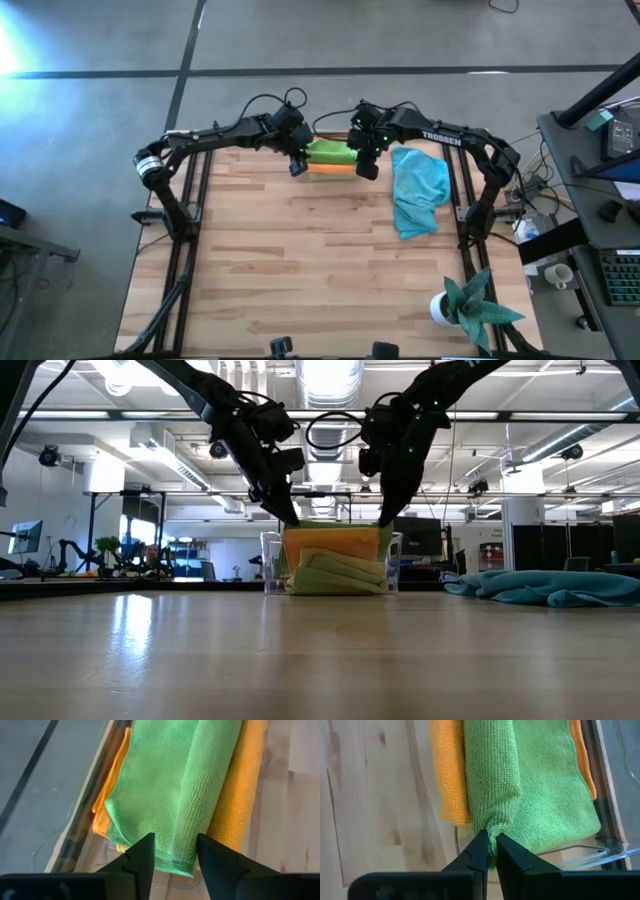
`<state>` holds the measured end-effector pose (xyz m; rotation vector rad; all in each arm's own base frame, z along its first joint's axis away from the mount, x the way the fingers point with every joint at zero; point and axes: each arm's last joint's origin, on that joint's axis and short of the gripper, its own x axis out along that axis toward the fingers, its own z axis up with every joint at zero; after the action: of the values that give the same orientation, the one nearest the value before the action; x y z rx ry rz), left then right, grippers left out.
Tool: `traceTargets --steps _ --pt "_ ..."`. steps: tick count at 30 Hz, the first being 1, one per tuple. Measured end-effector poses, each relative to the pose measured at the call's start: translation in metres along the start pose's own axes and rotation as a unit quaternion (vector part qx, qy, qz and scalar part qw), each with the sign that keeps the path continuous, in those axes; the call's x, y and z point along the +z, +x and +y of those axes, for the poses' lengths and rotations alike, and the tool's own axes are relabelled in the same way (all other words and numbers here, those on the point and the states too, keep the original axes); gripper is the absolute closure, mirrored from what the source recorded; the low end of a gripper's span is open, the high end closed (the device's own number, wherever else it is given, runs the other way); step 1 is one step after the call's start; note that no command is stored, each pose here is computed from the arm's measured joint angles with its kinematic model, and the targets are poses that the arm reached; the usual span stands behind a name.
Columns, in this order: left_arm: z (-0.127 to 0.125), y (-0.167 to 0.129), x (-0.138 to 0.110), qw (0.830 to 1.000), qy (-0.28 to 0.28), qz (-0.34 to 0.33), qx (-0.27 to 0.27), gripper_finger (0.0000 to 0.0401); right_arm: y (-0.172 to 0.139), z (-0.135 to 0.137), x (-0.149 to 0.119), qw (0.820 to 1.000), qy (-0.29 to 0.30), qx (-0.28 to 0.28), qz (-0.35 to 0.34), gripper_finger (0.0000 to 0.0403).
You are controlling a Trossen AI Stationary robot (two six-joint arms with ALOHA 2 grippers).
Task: Fold microfiber towels
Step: Put the green microfiber towel into the transparent bin
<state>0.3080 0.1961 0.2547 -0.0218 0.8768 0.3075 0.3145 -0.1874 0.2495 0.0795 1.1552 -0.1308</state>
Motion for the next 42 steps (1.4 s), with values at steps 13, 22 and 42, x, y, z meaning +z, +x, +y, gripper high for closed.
traceTargets --steps 13,22,42 --pt "0.001 -0.022 0.006 0.999 0.002 -0.021 0.035 0.0266 0.0 0.001 0.001 0.999 0.035 0.001 0.0 0.0372" --pt "0.001 -0.031 0.008 0.998 0.003 -0.032 0.046 0.0266 0.0 0.001 0.001 0.999 0.039 0.0 -0.003 0.037" --pt "-0.002 -0.052 0.007 0.998 0.003 -0.033 0.046 0.0266 -0.017 0.003 0.007 0.998 0.054 0.004 0.011 0.0255"
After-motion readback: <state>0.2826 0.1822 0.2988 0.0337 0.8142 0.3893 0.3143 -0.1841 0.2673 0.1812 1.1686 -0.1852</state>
